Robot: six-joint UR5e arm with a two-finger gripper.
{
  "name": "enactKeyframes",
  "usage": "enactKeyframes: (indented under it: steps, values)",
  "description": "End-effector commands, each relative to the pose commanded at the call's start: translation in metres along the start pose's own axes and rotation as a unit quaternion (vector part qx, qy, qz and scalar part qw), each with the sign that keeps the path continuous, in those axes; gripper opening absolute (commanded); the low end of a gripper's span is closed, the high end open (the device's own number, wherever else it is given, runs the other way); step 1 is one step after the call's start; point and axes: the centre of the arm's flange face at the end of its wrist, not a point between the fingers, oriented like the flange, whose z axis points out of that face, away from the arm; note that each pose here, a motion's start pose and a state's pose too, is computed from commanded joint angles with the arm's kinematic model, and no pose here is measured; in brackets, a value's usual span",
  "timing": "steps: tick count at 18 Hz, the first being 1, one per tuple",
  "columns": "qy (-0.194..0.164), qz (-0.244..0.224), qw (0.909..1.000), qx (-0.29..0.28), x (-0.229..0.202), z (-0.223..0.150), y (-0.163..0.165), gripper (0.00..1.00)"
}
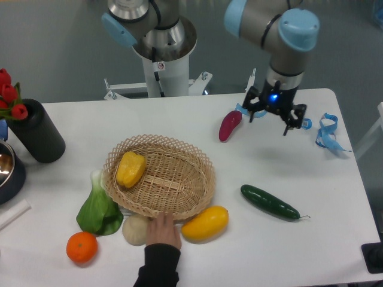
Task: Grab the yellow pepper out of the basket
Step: 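Move the open gripper away from the blue ribbon toward the basket, then lower the open gripper over the yellow bell pepper in the basket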
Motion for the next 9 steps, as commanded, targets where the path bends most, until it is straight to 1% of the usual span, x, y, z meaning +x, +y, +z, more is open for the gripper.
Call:
enactKeyframes:
  steps: [2, 4, 5, 8, 9]
  values:
    - [0.000, 0.001, 1.0000, 0.005, 0.011, -0.003, -0.011, 1.00]
    - [-0.002, 0.021, 0.9997, 0.011, 0.024, -0.005, -0.027, 1.00]
    - [0.001, 0.027, 0.9993, 0.024, 0.028, -0.006, -0.036, 1.00]
    - [0.045, 0.033, 0.9945, 0.088, 0.048, 0.000, -0.052, 1.00]
    - [0.046, 0.035, 0.9943, 0.090, 0.054, -0.002, -0.057, 1.00]
